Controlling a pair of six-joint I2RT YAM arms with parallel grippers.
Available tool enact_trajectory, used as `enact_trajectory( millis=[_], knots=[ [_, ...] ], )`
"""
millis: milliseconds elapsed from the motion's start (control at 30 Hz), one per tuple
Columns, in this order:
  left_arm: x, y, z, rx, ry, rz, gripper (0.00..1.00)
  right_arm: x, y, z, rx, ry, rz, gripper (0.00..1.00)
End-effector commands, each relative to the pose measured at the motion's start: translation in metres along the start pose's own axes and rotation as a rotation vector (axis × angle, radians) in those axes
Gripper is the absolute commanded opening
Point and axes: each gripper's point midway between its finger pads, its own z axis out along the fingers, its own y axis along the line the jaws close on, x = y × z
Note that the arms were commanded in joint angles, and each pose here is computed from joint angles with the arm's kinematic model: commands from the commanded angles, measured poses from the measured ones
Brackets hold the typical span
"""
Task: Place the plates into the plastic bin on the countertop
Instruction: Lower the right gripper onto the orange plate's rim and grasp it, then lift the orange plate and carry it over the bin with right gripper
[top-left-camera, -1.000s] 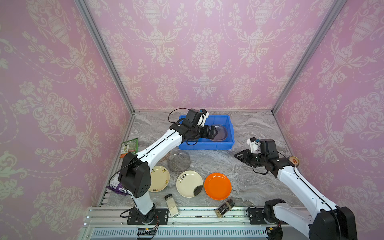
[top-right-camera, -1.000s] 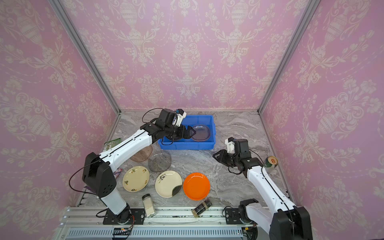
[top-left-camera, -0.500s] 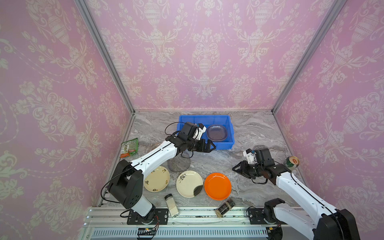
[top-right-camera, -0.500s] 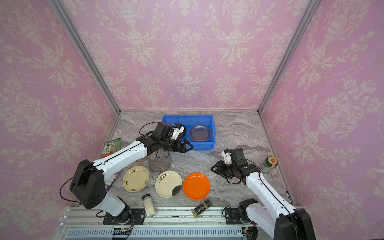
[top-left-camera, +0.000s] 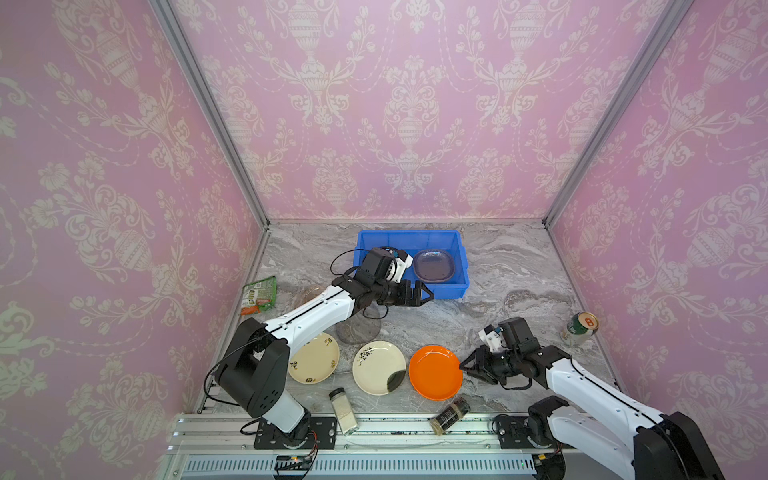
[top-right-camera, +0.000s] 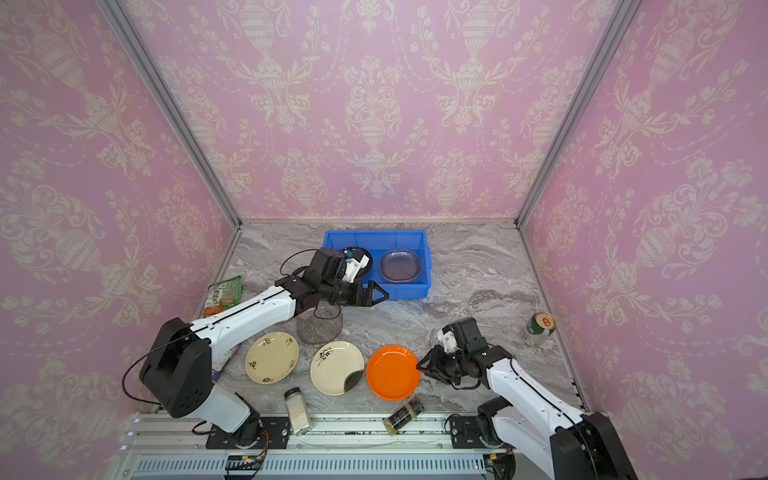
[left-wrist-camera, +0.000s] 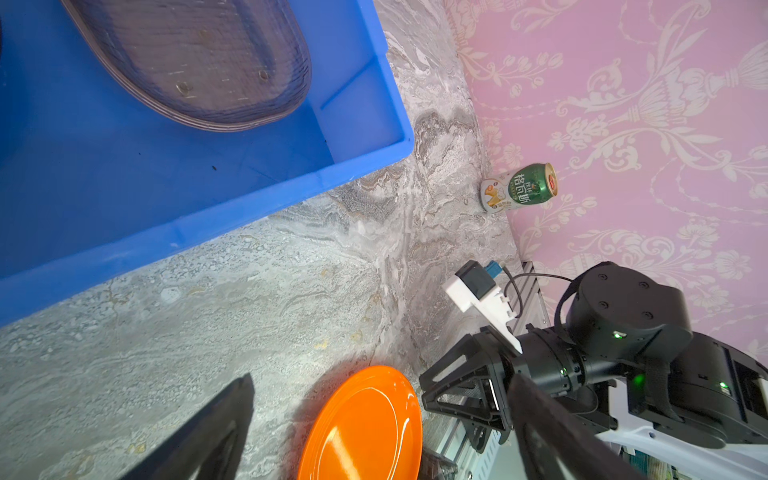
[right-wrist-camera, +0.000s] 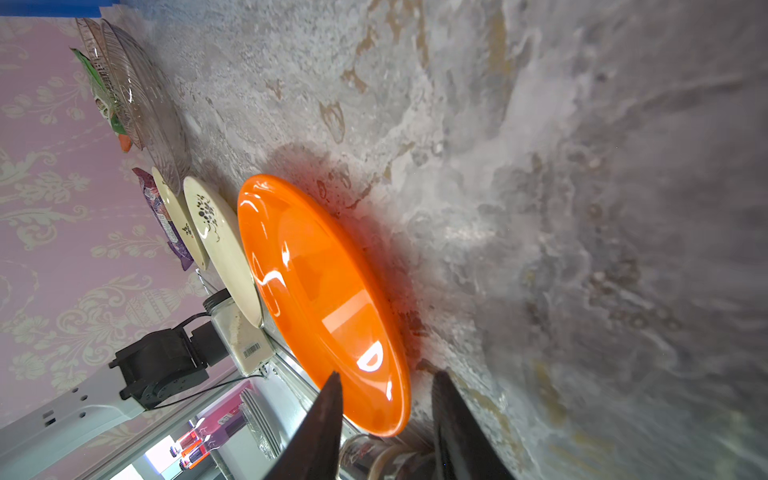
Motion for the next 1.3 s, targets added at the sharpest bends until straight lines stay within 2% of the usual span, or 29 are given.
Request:
enact_trajectory(
  millis=[0, 300, 400, 567, 767, 900, 967, 1133, 1267],
  knots=[
    [0.001, -0.007, 0.003, 0.04, 0.005, -0.007, 0.97, 0.003, 0.002, 0.005, -0.035, 0.012, 0.015, 0.36],
    [-0.002, -0.006, 0.007, 0.053, -0.02, -0.021, 0.97, 0.001, -0.004, 0.018, -0.067, 0.007, 0.018, 0.33],
    [-0.005, -0.006, 0.008, 0.052, -0.029, -0.02, 0.97, -0.002, -0.005, 0.021, -0.071, 0.001, 0.016, 0.27],
    [-0.01, -0.004, 0.012, 0.051, -0.041, -0.025, 0.97, -0.001, -0.01, 0.028, -0.06, 0.011, 0.015, 0.24],
    [-0.015, -0.005, 0.013, 0.047, -0.038, -0.021, 0.96, -0.001, -0.016, 0.03, -0.044, 0.007, 0.0, 0.09],
    [-0.022, -0.006, 0.013, 0.044, -0.047, -0.009, 0.96, -0.006, -0.015, 0.029, -0.034, -0.016, -0.019, 0.04],
    [-0.028, -0.007, 0.013, 0.047, -0.051, -0.004, 0.96, -0.009, -0.01, 0.028, -0.043, -0.023, -0.032, 0.0],
    [-0.049, -0.018, 0.004, 0.058, -0.084, 0.033, 0.96, -0.018, 0.005, 0.018, -0.049, -0.053, -0.083, 0.0],
    [-0.074, -0.022, -0.014, 0.023, -0.158, 0.065, 0.96, -0.034, 0.032, -0.007, -0.038, -0.139, -0.16, 0.0]
  ],
)
